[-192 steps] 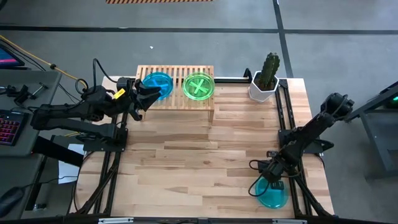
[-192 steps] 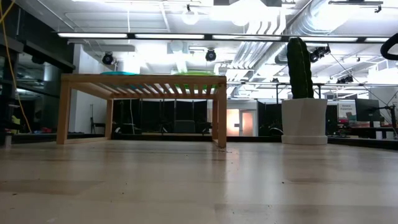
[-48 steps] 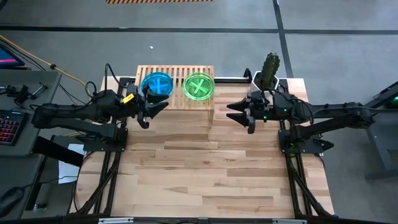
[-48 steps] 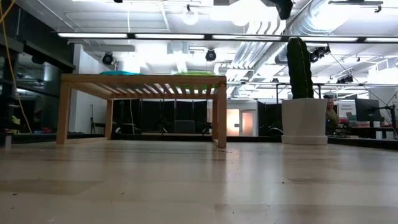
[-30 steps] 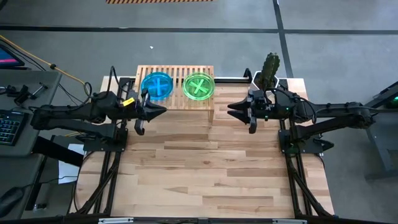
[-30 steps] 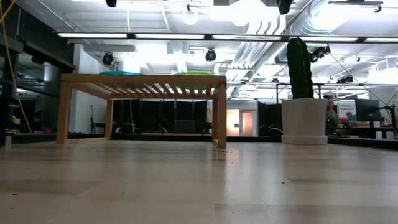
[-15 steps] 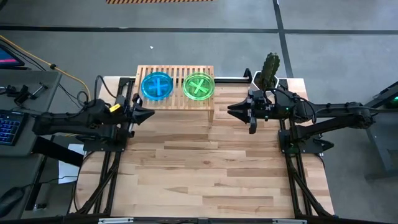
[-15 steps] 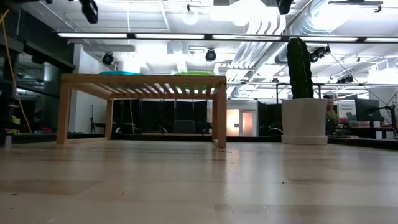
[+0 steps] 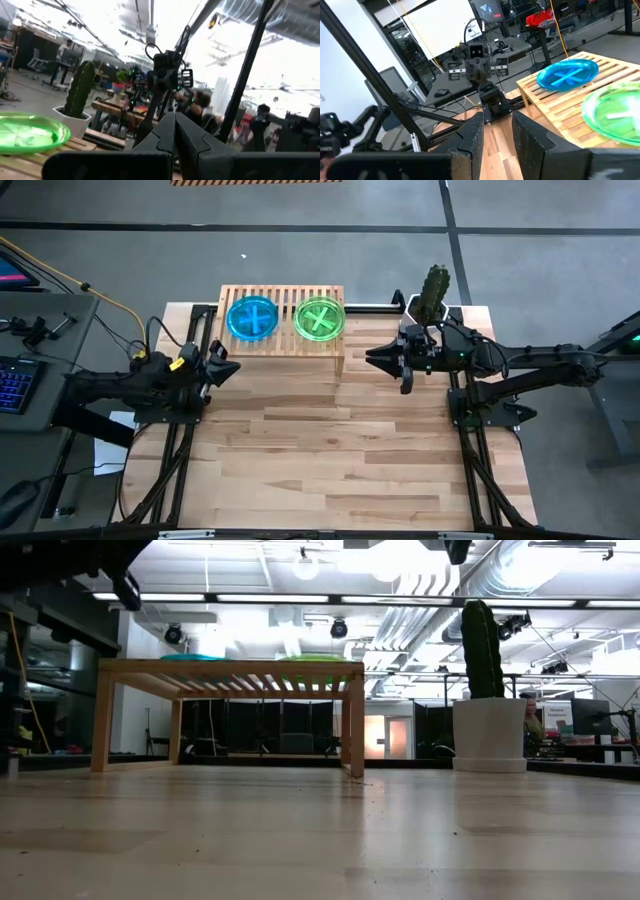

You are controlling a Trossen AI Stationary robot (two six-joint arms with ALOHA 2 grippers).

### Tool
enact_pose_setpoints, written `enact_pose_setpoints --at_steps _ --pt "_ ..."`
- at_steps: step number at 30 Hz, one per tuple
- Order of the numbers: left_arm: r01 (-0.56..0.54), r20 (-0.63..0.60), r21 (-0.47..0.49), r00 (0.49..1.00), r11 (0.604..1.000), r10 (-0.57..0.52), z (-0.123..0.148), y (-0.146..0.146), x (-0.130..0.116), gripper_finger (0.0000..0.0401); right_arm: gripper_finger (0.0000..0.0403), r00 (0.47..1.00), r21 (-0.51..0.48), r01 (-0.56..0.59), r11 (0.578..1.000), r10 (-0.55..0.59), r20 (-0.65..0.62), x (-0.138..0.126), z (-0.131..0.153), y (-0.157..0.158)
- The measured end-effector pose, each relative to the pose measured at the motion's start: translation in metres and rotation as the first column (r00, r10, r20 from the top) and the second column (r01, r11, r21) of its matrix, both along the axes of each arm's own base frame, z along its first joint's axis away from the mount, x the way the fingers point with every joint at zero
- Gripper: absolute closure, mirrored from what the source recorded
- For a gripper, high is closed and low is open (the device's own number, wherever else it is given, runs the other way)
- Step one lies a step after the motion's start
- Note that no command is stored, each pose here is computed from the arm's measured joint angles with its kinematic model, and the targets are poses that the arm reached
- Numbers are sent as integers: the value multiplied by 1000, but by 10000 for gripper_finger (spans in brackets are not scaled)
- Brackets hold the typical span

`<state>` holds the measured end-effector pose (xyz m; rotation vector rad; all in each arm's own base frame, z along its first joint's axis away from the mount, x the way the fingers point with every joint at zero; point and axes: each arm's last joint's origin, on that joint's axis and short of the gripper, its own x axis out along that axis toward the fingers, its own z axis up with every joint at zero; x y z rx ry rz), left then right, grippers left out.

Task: Place and stack plates onto a shelf
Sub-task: Return to Home Position

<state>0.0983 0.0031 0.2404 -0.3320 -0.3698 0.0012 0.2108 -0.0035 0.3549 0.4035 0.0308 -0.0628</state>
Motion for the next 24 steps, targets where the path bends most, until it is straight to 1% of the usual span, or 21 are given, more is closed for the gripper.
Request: enact_pose_setpoints --at_steps 7,9,14,16,20,24 --pt "-6 54 -66 999 998 10 -31 1 -2 401 320 1000 48 2 999 -2 3 0 0 0" --pt "-8 26 -76 1000 997 10 -36 1 -1 401 320 1000 51 2 999 -3 3 0 0 0" --pt "-33 -22 -24 999 999 32 -40 1 0 401 320 1000 58 3 998 -3 3 0 0 0" --pt "-49 -47 2 998 999 49 -42 1 1 401 320 1000 88 4 996 -4 -1 0 -1 0" --pt "-84 -104 14 991 996 85 -47 2 2 401 320 1000 142 7 990 -2 -31 -1 -4 0" --pt "-91 -110 32 989 995 94 -47 2 3 401 320 992 147 -76 986 90 -90 -3 -8 3"
